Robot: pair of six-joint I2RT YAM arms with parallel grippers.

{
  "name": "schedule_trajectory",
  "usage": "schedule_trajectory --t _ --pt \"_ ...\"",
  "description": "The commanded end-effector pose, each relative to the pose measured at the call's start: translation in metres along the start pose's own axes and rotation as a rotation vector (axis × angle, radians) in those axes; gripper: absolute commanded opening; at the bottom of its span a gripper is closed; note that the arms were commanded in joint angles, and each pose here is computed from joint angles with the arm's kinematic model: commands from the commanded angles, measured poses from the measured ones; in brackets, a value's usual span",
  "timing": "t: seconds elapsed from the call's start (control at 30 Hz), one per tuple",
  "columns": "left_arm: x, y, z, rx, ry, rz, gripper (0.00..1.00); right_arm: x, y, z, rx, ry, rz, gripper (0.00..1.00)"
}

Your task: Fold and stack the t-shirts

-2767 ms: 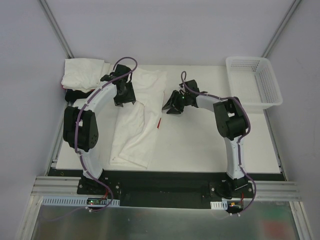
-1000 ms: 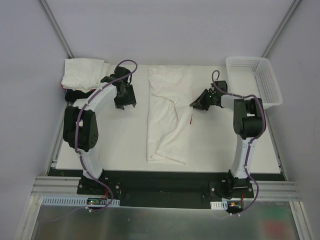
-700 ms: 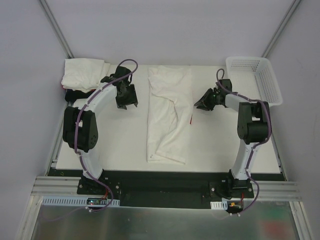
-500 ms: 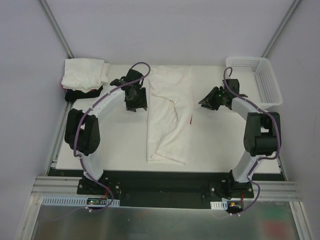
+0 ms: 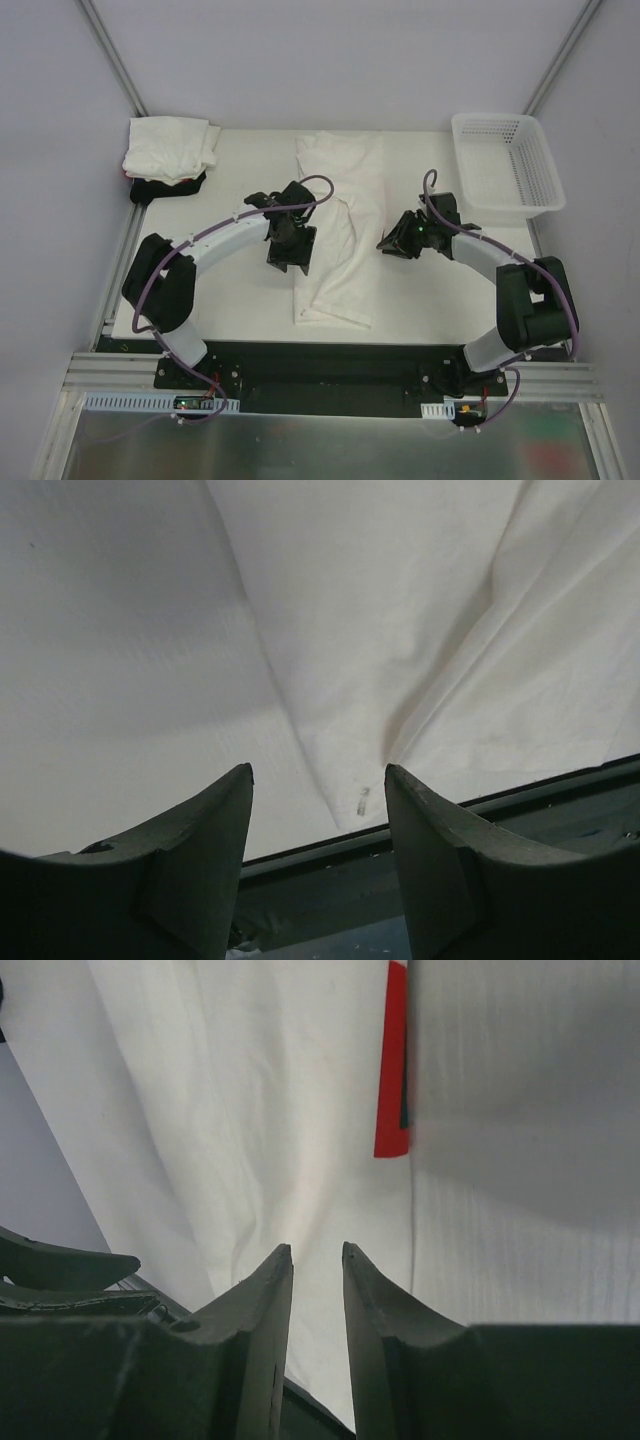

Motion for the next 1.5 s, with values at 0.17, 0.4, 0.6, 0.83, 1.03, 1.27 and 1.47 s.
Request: schedule_trajectory --t 0.17,0.4,0.6,0.83,1.03,1.27,1.47 --pt "-0.044 -0.011 0.002 0.035 0.076 0.014 0.54 -0.051 -0.017 0.026 0.084 -0.100 0.018 0.29" --pt "-0.059 0.010 0.009 0.046 0.069 -0.015 0.53 -0.094 -0.018 -0.006 0.016 -0.124 0.059 0.30" --pt "-0.051 0.025 0.013 -0.007 0.071 -0.162 0.54 -0.100 -0.024 -0.015 -0.003 -0.159 0.044 0.31" --pt "-0.052 0.023 0.004 -0.198 0.086 -0.298 0.57 -0.097 -0.039 -0.016 -0.040 -0.228 -0.006 0.39" --pt "-0.061 0.021 0.005 -0.277 0.079 -0.313 0.58 -0.103 -0.043 -0.022 -0.061 -0.247 0.023 0.47" --pt "-0.075 0.011 0.020 -0.308 0.041 -0.380 0.58 -0.109 -0.045 -0.028 -0.066 -0.252 0.017 0.47" --pt "-0.088 0.014 0.029 -0.320 0.026 -0.360 0.57 -0.112 -0.042 -0.032 -0.077 -0.259 0.034 0.47"
Point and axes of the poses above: each gripper's point midway between its finger pads, its own y axis out along the fingers, its own z axis along the line the jaws close on, x = y × z, the point moved 5 cm from there along -y, back along the fingers, and after that the axes turned 8 degrees about -y, right-handed, at the moved point
